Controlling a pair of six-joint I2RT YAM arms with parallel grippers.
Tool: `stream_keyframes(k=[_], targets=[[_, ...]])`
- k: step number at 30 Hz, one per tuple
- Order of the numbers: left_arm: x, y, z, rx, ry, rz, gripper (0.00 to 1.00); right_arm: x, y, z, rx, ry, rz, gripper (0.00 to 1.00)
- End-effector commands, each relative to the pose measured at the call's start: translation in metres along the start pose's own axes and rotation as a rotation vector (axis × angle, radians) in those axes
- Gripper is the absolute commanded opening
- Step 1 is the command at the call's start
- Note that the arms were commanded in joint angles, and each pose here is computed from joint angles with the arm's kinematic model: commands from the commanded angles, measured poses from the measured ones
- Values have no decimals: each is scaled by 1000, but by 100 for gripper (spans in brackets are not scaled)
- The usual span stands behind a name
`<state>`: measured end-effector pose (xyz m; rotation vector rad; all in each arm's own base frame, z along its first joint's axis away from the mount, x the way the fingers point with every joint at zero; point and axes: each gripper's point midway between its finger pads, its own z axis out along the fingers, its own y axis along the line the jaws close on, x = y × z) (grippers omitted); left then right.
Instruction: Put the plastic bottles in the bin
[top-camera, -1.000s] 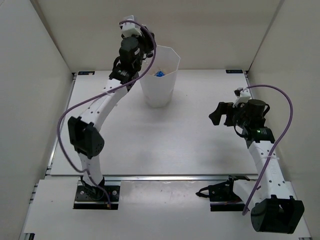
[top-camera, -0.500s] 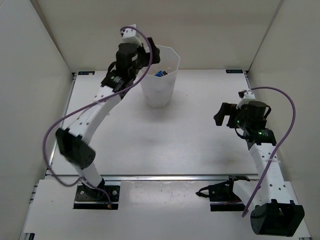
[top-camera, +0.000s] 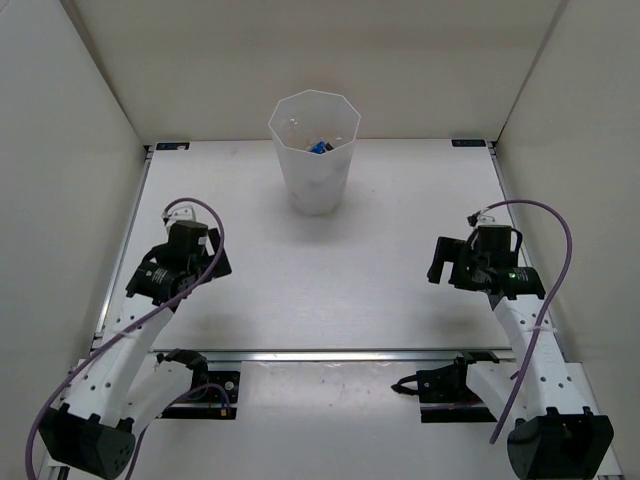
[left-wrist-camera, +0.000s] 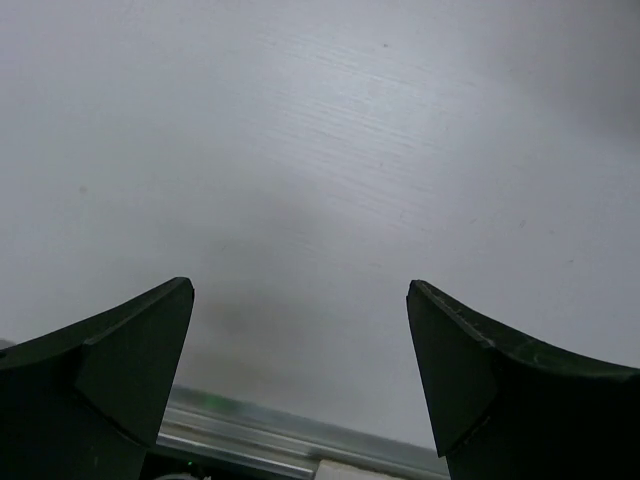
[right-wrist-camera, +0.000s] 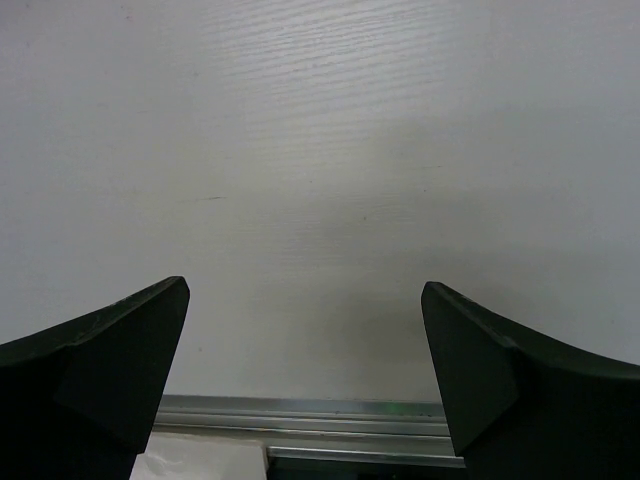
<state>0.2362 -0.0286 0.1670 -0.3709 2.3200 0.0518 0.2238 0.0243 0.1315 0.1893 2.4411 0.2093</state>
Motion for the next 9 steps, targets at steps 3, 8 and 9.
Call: stream_keyframes(k=[3,8,9], targets=[[-13,12,-28,16,-95,-67,98,-7,-7,-6,66,-11,9,99],[-22,8,-27,17,-116,-75,99,-10,4,-7,5,-44,29,99],[-25,6,-30,33,-130,-77,98,-12,3,-7,14,-51,36,99]])
